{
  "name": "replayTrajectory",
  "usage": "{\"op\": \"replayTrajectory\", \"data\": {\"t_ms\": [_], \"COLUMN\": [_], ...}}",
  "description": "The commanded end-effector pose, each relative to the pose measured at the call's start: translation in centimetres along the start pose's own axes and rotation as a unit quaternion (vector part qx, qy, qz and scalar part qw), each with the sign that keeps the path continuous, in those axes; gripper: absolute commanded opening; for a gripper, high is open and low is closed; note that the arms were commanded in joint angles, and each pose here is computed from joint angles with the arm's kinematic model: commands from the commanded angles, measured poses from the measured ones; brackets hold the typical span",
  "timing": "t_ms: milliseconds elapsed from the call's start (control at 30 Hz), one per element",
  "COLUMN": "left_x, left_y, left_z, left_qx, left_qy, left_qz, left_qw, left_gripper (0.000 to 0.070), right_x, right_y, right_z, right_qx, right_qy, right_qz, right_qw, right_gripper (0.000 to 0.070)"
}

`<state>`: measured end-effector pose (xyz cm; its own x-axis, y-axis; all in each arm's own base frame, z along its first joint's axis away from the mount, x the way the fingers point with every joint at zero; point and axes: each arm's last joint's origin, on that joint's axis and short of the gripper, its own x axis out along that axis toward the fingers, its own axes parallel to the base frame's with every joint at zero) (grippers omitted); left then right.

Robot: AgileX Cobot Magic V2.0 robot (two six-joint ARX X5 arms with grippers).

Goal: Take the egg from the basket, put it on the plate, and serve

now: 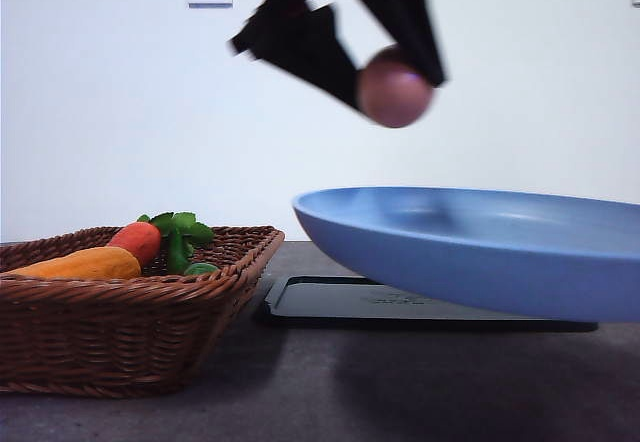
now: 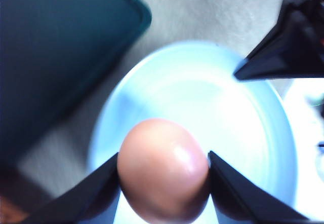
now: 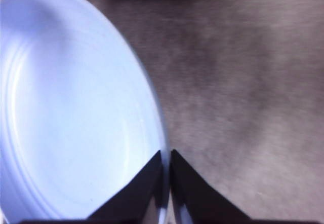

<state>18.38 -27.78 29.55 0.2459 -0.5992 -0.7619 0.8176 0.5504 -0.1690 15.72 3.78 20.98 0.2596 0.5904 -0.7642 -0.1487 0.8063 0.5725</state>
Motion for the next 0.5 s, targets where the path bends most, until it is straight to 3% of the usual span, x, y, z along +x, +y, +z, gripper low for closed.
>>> {"op": "replayTrajectory", "data": {"t_ms": [0,133,467], "left_x": [1.0,2.6,6.8], "left_y": [-1.1,-2.5,-2.2], "left_z": [0.2,-0.1,-1.4], "left_qx": [0.043,0.066,0.063], "left_qy": [-0.002,0.012,0.074], "left_qz": [0.015,0.008,0.013], "left_qw": [0.999,0.998,0.995], "left_gripper": [0.0171,0.0171,0.0173], "right_x": [0.1,0.1,0.1], "right_y": [0.1,0.1,0.1], "right_z": [0.2,0.3,0.3], "right_qx": [-0.001,-0.002,-0.002], "right_qy": [0.001,0.000,0.001], "right_qz": [0.011,0.013,0.013], "right_qw": [1.000,1.000,1.000], "right_gripper": [0.0000,0.0000,0.0000]}}
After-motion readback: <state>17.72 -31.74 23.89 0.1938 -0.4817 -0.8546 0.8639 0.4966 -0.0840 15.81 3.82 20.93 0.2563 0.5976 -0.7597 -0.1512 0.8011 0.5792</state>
